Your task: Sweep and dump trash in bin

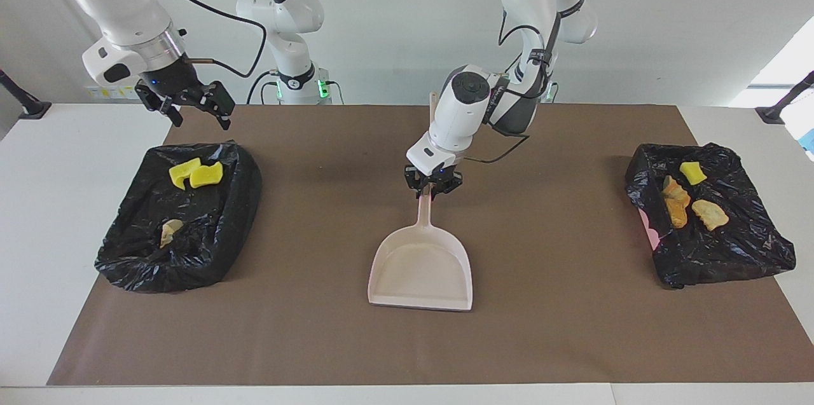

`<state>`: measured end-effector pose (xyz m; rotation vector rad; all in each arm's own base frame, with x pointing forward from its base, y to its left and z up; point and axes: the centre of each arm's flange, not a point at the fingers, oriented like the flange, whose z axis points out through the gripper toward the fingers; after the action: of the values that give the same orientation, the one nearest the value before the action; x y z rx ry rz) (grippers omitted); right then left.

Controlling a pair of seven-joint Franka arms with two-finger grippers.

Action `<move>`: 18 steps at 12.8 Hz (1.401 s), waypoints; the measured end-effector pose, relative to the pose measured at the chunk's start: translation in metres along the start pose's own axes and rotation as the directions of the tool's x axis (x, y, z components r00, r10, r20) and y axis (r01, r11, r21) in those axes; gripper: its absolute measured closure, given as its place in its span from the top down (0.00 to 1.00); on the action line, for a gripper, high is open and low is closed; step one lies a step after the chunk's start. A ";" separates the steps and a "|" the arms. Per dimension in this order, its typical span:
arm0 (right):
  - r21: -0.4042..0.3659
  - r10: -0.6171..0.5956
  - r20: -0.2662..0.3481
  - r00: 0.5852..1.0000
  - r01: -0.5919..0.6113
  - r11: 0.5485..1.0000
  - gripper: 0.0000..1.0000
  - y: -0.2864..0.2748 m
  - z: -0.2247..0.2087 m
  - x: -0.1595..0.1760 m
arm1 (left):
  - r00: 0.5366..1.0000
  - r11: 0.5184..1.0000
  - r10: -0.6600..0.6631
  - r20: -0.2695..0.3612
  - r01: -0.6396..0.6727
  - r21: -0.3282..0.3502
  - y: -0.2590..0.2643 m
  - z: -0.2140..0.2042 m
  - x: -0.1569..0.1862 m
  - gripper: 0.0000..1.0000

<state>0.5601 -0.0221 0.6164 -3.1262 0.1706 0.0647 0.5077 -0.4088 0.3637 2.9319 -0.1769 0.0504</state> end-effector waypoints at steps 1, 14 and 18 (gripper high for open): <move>0.000 -0.001 0.000 1.000 0.001 1.000 1.00 0.000 0.000 0.000 | 1.000 1.000 0.001 0.001 -0.001 -0.002 0.001 0.001 -0.001 0.33; 0.000 -0.003 -0.006 1.000 0.003 1.000 1.00 -0.001 -0.003 -0.002 | 0.983 0.978 -0.168 0.070 0.157 0.139 -0.183 -0.081 0.048 1.00; 0.000 -0.003 -0.006 1.000 0.003 1.000 1.00 -0.002 -0.003 -0.002 | 0.990 0.987 -0.099 0.104 0.085 0.136 -0.278 -0.131 0.050 1.00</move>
<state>0.5583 -0.0203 0.6198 -3.1266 0.1663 0.0560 0.5882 -0.1179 0.4382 3.0721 -0.0563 -0.1195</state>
